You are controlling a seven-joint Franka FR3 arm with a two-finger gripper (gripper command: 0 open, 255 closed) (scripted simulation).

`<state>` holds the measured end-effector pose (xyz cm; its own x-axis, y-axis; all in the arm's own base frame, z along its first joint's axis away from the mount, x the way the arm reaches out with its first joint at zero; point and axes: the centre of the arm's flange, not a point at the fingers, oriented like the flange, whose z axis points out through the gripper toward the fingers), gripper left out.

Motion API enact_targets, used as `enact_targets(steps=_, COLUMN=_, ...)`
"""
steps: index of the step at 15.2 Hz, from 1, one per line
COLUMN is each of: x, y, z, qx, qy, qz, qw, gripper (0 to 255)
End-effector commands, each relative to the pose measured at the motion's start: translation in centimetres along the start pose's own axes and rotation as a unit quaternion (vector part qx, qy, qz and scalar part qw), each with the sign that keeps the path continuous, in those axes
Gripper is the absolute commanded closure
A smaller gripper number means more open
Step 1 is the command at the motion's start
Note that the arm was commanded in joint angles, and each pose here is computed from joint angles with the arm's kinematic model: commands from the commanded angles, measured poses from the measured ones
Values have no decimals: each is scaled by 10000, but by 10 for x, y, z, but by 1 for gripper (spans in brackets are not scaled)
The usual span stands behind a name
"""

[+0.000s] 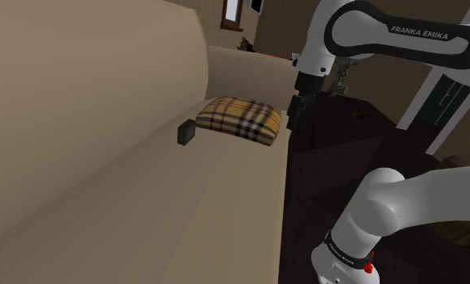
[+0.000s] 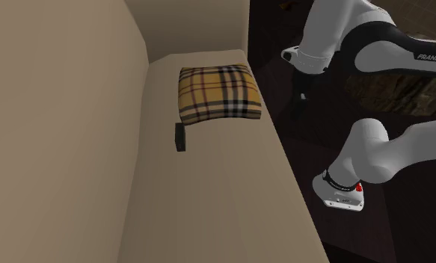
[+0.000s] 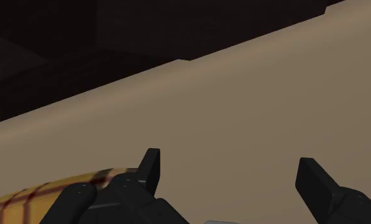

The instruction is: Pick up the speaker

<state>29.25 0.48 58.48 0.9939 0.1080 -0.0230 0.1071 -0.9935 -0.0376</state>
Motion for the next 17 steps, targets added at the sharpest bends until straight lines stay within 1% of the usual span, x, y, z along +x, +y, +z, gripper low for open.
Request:
enact_targets(steps=1, x=0, y=0, z=0, qx=0, qy=0, qz=0, qw=10000, gripper=0)
enact_targets(steps=5, x=41, y=-27, z=16, qx=-7, qy=49, qz=388, qw=9992, gripper=0)
enact_targets(steps=9, x=84, y=-52, z=32, qx=-14, qy=98, qz=776, qw=9969, gripper=0)
enact_targets(steps=13, x=129, y=-72, z=48, qx=-22, qy=147, qz=1163, qw=9931, gripper=0)
enact_targets(steps=17, x=175, y=-89, z=63, qx=-29, qy=195, qz=1547, qw=9878, gripper=0)
